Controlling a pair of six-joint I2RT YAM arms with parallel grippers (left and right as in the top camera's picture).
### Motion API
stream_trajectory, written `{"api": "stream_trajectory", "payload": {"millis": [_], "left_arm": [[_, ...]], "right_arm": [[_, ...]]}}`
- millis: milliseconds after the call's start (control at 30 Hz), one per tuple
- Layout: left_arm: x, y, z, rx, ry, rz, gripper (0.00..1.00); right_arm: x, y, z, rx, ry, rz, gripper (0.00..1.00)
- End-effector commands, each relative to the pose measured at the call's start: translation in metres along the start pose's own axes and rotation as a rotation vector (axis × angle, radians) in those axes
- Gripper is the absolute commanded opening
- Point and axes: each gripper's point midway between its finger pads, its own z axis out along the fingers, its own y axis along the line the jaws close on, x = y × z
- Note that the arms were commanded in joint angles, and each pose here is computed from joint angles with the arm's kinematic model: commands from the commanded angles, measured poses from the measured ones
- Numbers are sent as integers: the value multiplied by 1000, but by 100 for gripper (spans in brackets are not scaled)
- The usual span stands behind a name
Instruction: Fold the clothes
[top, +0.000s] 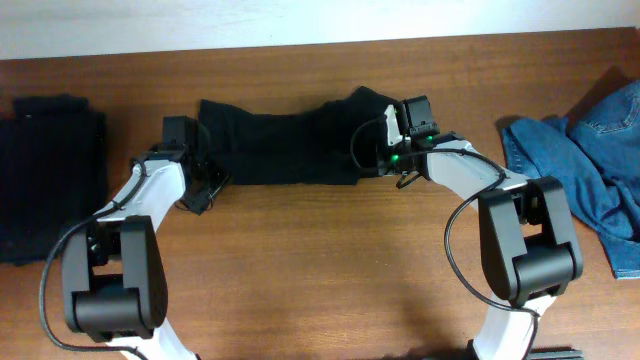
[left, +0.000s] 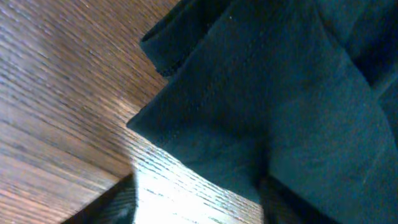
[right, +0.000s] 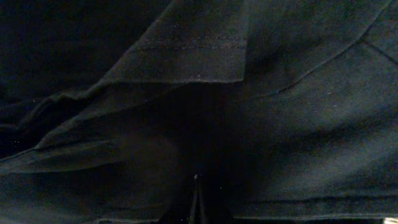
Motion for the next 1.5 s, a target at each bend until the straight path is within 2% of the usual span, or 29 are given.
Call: {"api": "stream_trajectory", "payload": {"millis": [0,167,267,300,400,500,667,1067,1100,1267,1467], "left_arm": [[3,2,-1,9,7,-11,54],[0,0,-1,14,-6,-9,44],[-1,-1,-1,18,-12,-8,43],[-2,-1,-1,19,-16,-8,43],[-5,0,-1,10,-29,-9,55],[-8,3,-1,-9,-49,-24,57],[-13,6,-1,-22,-79,-102,58],[-25,-2,-2,9,-131,-103,56],[-26,-2,-2,10,-132,-103,53],[-27,-4,-3,16,-137,-102,51],[-27,-4,-3,16,-139,-102,41]], "right_arm": [[-1,3,4,4,2,-20,4],[0,3,4,4,3,-20,4],[0,3,4,4,3,-20,5],[-1,3,4,4,2,-20,5],[-1,3,4,4,2,-20,5],[-1,3,4,4,1,-21,5],[-1,3,4,4,-1,-21,5],[-2,3,4,3,-5,-21,5],[-2,3,4,3,-5,-21,5],[-3,3,4,3,-7,-22,5],[-3,3,4,3,-9,-22,5]]}}
